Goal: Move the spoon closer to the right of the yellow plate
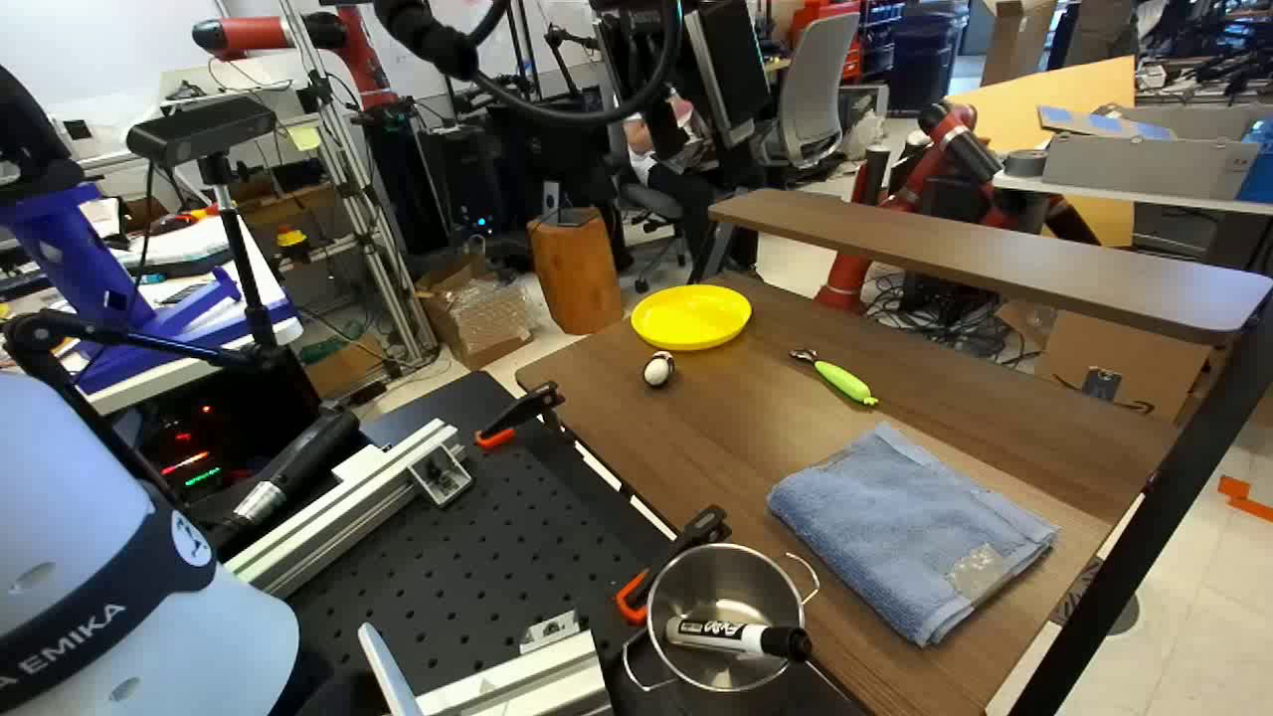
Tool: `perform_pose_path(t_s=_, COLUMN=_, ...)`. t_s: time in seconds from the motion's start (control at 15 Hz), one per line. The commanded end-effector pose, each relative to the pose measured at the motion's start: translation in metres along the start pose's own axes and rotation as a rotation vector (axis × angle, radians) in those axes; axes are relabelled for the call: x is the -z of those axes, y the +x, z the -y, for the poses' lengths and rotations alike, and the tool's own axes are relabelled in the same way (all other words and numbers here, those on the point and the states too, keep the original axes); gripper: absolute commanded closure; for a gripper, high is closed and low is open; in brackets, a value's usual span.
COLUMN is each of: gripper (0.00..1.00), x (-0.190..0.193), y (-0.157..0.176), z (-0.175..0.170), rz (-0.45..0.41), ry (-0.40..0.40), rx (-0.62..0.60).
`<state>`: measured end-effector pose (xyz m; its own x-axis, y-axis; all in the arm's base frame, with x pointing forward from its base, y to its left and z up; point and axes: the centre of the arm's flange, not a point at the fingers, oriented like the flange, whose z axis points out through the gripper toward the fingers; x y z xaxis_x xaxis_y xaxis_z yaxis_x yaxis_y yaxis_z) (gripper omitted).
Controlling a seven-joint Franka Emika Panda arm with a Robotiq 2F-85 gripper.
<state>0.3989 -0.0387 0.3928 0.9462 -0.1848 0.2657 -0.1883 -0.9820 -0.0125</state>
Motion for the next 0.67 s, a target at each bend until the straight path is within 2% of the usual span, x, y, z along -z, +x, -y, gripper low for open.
perform_pose_path(t_s=0.0, gripper=0.0, x=0.0, y=0.0, z=0.0, rz=0.0, ry=0.0, rx=0.0)
perform_pose_path(t_s=0.2, gripper=0.0, x=-0.0018, y=0.0023, z=-0.0006, rz=0.0, ry=0.003, rx=-0.02)
perform_pose_path(t_s=0.27, gripper=0.0, x=0.0007, y=0.0008, z=-0.0018, rz=0.004, ry=0.007, rx=-0.078)
perform_pose_path(t_s=0.33, gripper=0.0, x=-0.0002, y=0.0, z=-0.0006, rz=0.001, ry=0.001, rx=-0.018)
perform_pose_path(t_s=0.6, gripper=0.0, x=-0.0002, y=0.0001, z=-0.0014, rz=0.001, ry=0.001, rx=-0.052)
